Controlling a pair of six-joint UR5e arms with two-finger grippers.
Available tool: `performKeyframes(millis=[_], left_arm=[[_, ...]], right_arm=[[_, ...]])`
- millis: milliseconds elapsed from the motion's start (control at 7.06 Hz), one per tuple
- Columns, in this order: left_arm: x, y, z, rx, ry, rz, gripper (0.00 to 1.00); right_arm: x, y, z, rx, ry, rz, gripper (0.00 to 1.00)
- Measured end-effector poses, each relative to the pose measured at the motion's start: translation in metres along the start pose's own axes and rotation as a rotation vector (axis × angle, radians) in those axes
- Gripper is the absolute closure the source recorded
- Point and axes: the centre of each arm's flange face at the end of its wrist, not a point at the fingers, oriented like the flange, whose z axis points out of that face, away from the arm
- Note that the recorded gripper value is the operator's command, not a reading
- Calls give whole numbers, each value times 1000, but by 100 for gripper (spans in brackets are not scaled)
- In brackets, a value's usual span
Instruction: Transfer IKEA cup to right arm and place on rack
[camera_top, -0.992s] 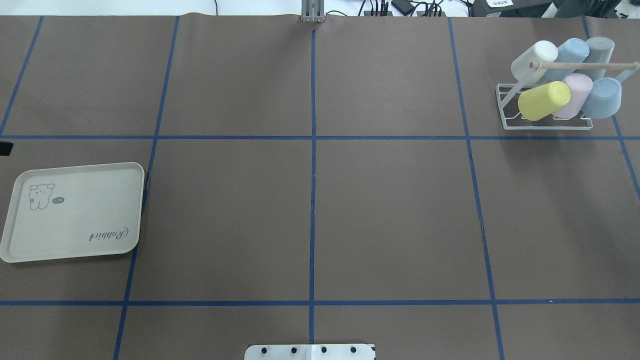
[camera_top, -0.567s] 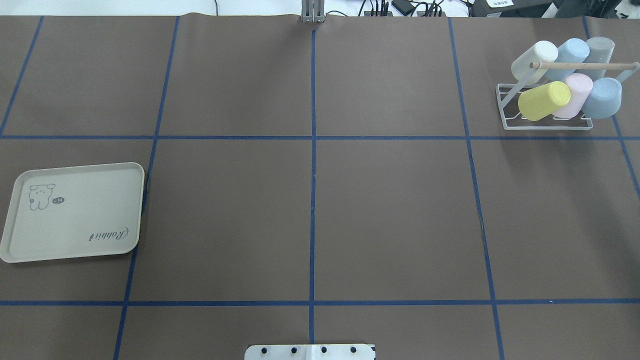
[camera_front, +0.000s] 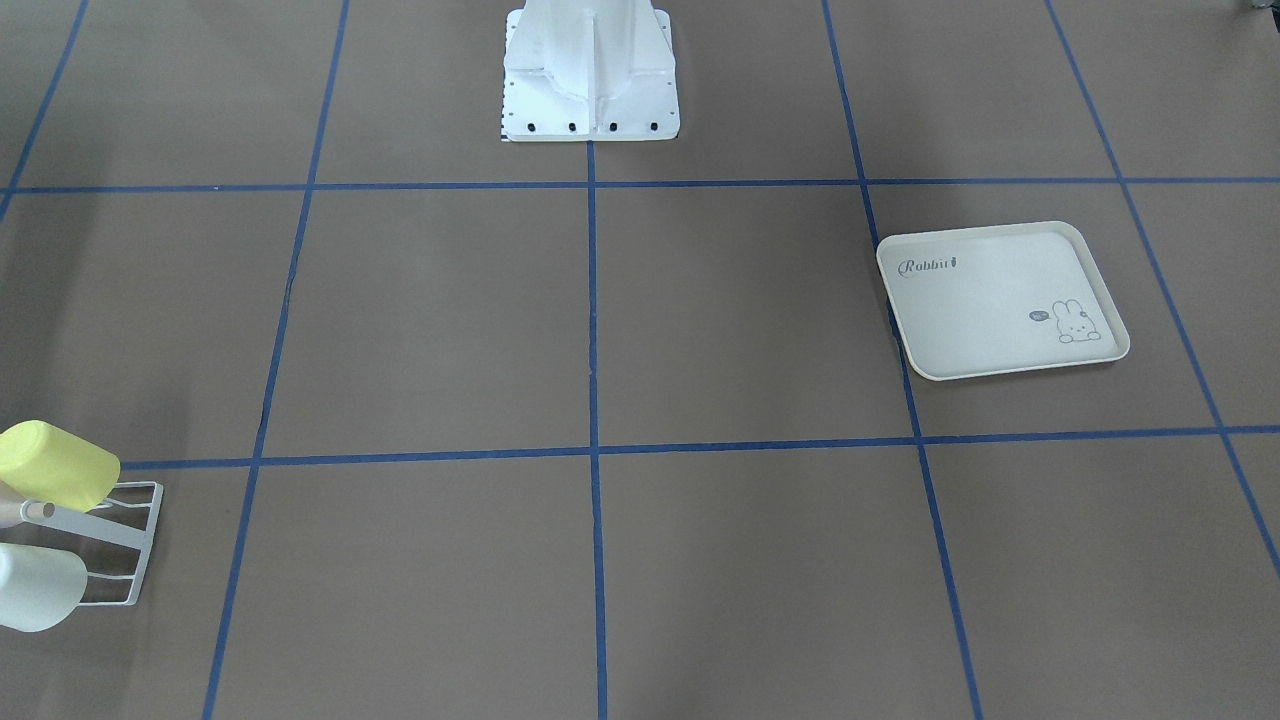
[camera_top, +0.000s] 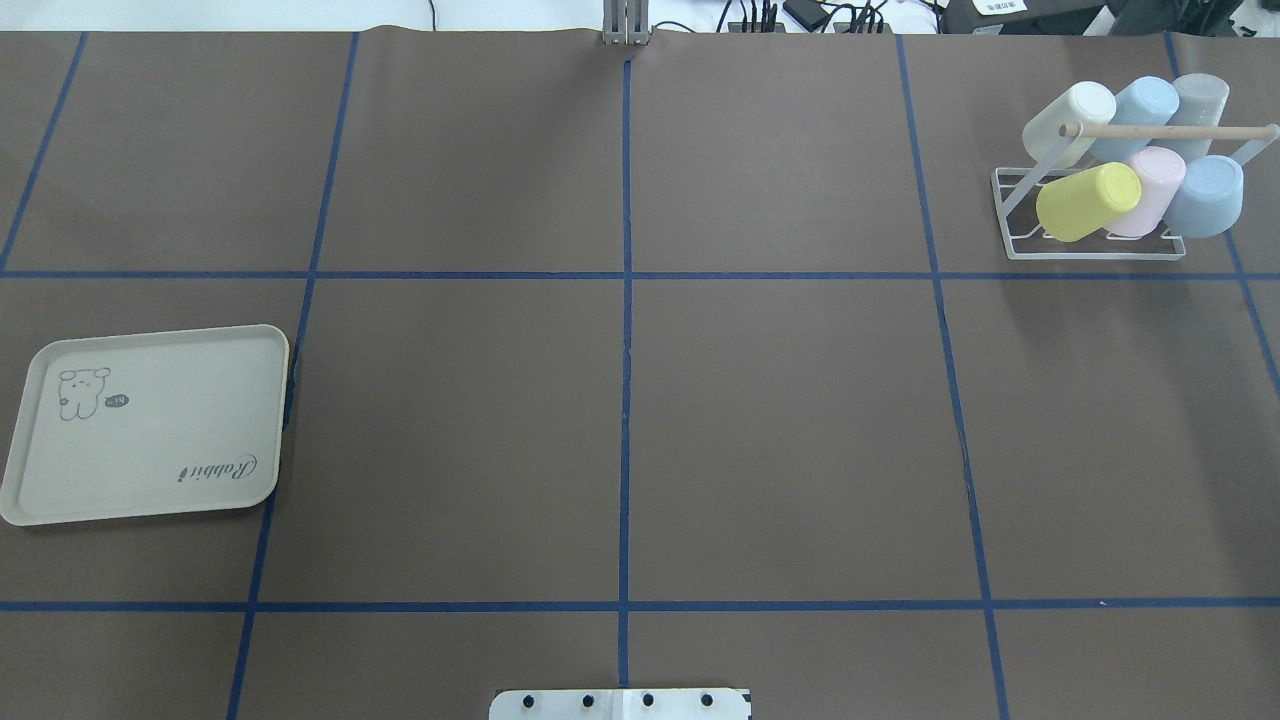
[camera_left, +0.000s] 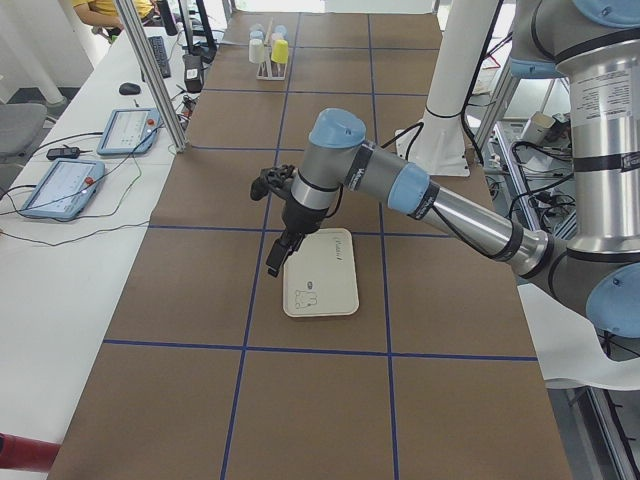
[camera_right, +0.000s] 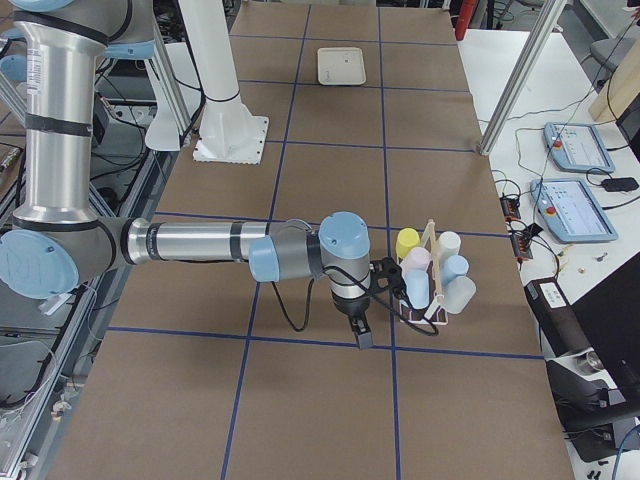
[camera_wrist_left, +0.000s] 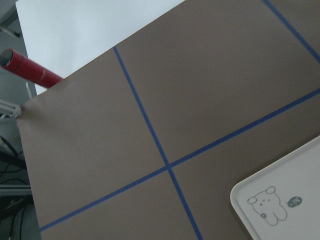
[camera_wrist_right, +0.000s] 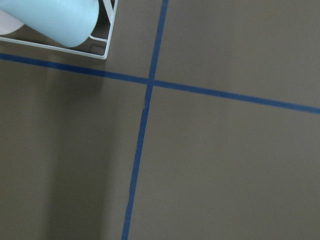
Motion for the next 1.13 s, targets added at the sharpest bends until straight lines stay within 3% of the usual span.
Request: performKeyframes(millis=[283,425,709,1134], left_arm=[[-38,24,40,-100,13,-97,0],[-49,36,44,-113,14,-131,0],[-46,70,48,-121,79,-165,0],[-34,101,47,-91,149,-94,0]], right_arm=[[13,17,5,-118,51,117,0],[14,25,6,-131,64,126,0],[10,24,3,-110,73,105,0],[6,19,5,-74,65,72,0]])
